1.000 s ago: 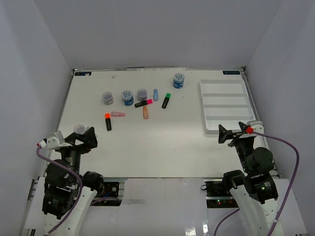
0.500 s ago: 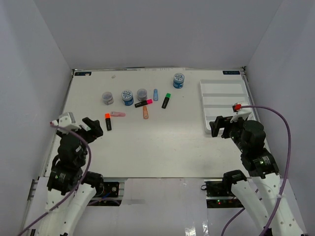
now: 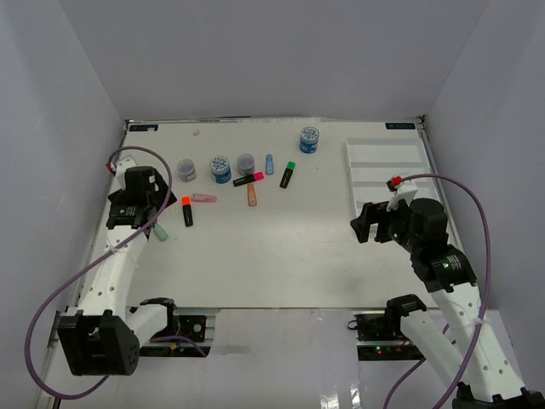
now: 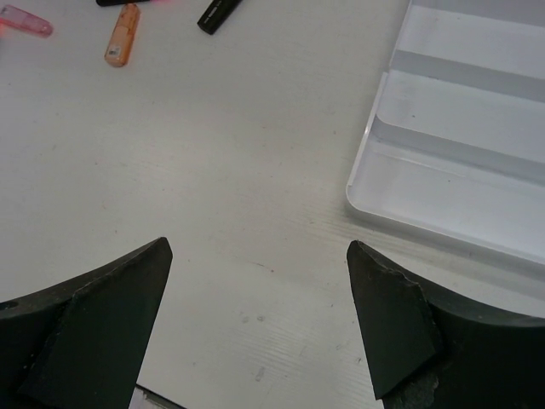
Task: Sort the stationery into containers
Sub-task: Pick up the stationery from the corner of the board.
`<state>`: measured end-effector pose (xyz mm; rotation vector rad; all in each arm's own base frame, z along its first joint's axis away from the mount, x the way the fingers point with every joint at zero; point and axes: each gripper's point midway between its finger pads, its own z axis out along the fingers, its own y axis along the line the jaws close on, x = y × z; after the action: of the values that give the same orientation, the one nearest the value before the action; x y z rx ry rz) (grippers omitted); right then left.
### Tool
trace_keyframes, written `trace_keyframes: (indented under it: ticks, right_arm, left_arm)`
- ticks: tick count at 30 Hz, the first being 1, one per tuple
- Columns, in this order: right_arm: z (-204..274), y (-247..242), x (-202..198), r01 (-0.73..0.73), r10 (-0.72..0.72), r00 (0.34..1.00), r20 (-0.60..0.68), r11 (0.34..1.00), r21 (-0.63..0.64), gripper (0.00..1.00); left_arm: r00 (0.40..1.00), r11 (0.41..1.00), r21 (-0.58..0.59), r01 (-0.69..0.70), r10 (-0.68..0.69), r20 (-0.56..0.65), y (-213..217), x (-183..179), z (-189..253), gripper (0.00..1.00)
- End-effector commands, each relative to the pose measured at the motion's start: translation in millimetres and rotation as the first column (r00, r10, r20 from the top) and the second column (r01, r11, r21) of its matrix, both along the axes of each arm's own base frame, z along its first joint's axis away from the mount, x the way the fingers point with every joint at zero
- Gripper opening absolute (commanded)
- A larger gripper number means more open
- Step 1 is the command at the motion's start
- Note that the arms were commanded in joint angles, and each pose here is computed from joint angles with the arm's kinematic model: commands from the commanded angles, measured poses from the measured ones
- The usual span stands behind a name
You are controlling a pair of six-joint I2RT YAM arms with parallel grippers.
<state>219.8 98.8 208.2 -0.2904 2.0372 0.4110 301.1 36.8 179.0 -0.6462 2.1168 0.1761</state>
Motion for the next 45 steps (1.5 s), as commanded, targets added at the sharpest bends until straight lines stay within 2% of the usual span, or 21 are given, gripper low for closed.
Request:
trace_keyframes:
  ticks: [1,5,9,13,18,26,28,36,37,39,43,45]
  right_arm:
    - [18.4,13.3,-5.1,-0.068,0.065,0.997,0.051,0.996,0.054,0.9]
    - [17.2,17.8,-6.7,-0.093,0.089,0.994,0.059,0.994,0.064,0.9]
    - [19.4,22.8,-12.0,-0.123,0.117,0.99,0.079,0.989,0.081,0.9]
    - [18.8,22.2,-15.6,-0.124,0.116,0.989,0.094,0.989,0.082,0.9]
    - [14.1,26.3,-20.6,-0.147,0.138,0.986,0.092,0.985,0.092,0.9]
    - [10.6,29.4,-24.9,-0.164,0.156,0.984,0.089,0.982,0.097,0.9]
    - [10.0,29.7,-25.1,-0.166,0.157,0.984,0.088,0.981,0.097,0.9]
    - [9.0,29.6,-24.5,-0.164,0.156,0.984,0.083,0.982,0.096,0.9]
    - [9.0,29.5,-24.0,-0.162,0.155,0.984,0.084,0.982,0.095,0.9]
    - [8.6,29.4,-23.7,-0.161,0.153,0.985,0.084,0.982,0.095,0.9]
    - [7.1,28.9,-23.0,-0.156,0.149,0.986,0.08,0.983,0.094,0.9]
    - [6.5,28.8,-22.6,-0.154,0.147,0.986,0.077,0.984,0.093,0.9]
  left_arm:
    - [0.99,0.992,-0.028,-0.125,0.127,0.058,36.3,8.0,16.4,0.98]
    - [0.978,0.978,0.031,-0.207,0.206,0.018,63.9,13.1,0.4,0.98]
    - [0.958,0.961,-0.016,-0.276,0.274,-0.086,82.9,19.2,-40.1,0.98]
    - [0.943,0.948,-0.027,-0.319,0.314,-0.111,97.1,25.9,-54.1,0.98]
    - [0.935,0.947,-0.061,-0.316,0.3,-0.19,97.3,29.3,-85.3,0.98]
    - [0.924,0.944,-0.077,-0.322,0.295,-0.243,95.0,27.4,-113.0,0.98]
    - [0.927,0.945,-0.098,-0.312,0.28,-0.251,91.3,29.2,-118.2,0.94]
    - [0.935,0.942,-0.179,-0.284,0.232,-0.267,77.1,36.2,-128.2,0.69]
    - [0.938,0.941,-0.192,-0.279,0.224,-0.266,74.9,37.7,-128.7,0.62]
    - [0.946,0.938,-0.237,-0.254,0.191,-0.261,65.8,41.5,-129.0,0.55]
    - [0.967,0.941,-0.282,-0.187,0.125,-0.224,49.3,57.5,-116.7,0.35]
    - [0.974,0.948,-0.281,-0.151,0.094,-0.206,39.9,63.9,-106.2,0.34]
